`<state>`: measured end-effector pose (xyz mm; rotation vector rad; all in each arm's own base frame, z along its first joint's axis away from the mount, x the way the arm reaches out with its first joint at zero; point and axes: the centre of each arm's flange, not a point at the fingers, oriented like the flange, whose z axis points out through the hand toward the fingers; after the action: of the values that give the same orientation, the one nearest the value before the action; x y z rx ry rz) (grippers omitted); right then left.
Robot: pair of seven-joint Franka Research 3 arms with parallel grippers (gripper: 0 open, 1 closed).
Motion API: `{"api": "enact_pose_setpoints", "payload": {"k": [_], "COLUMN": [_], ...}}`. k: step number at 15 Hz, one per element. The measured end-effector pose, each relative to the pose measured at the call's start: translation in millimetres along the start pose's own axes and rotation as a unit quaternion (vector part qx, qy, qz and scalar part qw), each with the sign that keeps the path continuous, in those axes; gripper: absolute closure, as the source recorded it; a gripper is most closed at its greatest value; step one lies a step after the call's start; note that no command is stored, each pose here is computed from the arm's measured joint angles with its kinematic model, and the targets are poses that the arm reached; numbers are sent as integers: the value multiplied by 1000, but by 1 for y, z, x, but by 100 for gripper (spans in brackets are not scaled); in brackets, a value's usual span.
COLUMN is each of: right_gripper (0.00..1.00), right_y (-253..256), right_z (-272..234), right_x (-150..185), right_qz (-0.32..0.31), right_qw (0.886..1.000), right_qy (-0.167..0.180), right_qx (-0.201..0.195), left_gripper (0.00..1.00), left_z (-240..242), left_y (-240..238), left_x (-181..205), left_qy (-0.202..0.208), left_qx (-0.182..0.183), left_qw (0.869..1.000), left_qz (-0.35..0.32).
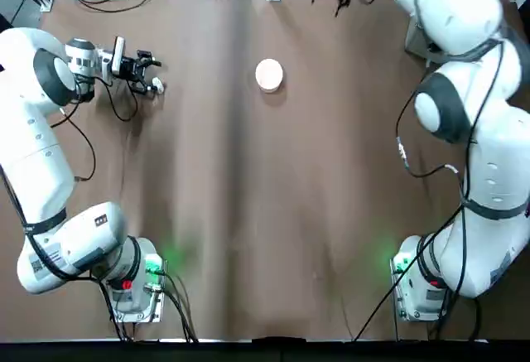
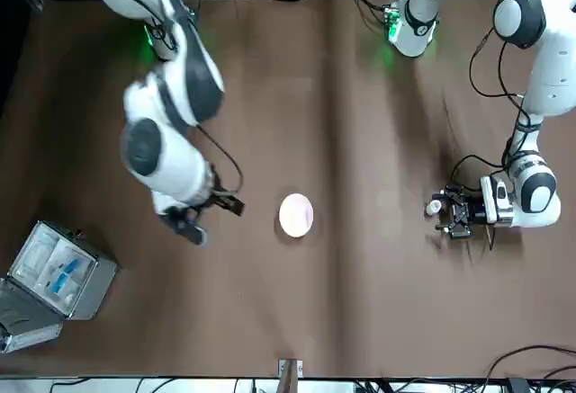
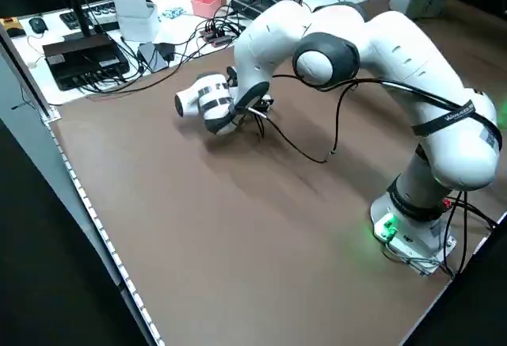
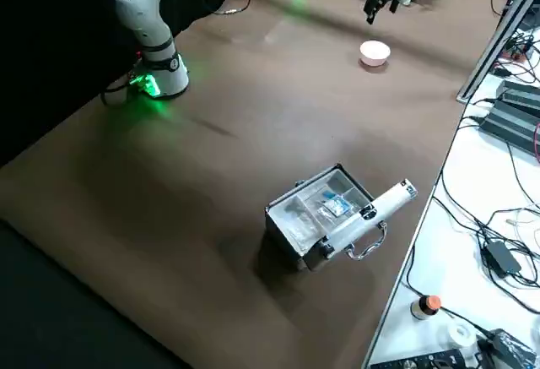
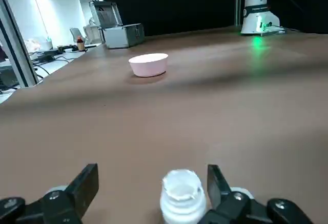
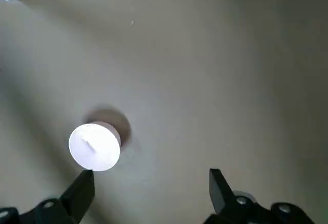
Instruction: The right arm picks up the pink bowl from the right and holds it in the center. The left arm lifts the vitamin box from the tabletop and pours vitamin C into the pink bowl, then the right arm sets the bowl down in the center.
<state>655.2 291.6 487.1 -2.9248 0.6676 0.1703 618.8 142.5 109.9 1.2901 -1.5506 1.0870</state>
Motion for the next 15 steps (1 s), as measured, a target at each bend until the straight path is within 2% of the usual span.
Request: {"api": "enact_pose_setpoints", "payload": {"k": [6,10,13,15], "right_gripper": [1,1,1,1], "right_y": [114,176,213,233], "right_z": [-94,-138,-157,-168], "right_x": [44,63,68,68], "right_qz": [-34,-29,-63,-75], "right_qw": [999,999,997,996], "right_qy": [-12,4,8,13], "right_qx": [-13,-15,-34,-45], "left_gripper": [0,0,0,0], "left_z": [-21,-13,-5,-8], "left_y": [-41,-67,-77,-87], "left_x": [98,169,213,238], "left_qy": [-77,-141,-212,-273], "left_qx": [-34,-48,-77,-71], "left_qw": [995,988,974,959], "left_qz": [-45,-40,-17,13]}}
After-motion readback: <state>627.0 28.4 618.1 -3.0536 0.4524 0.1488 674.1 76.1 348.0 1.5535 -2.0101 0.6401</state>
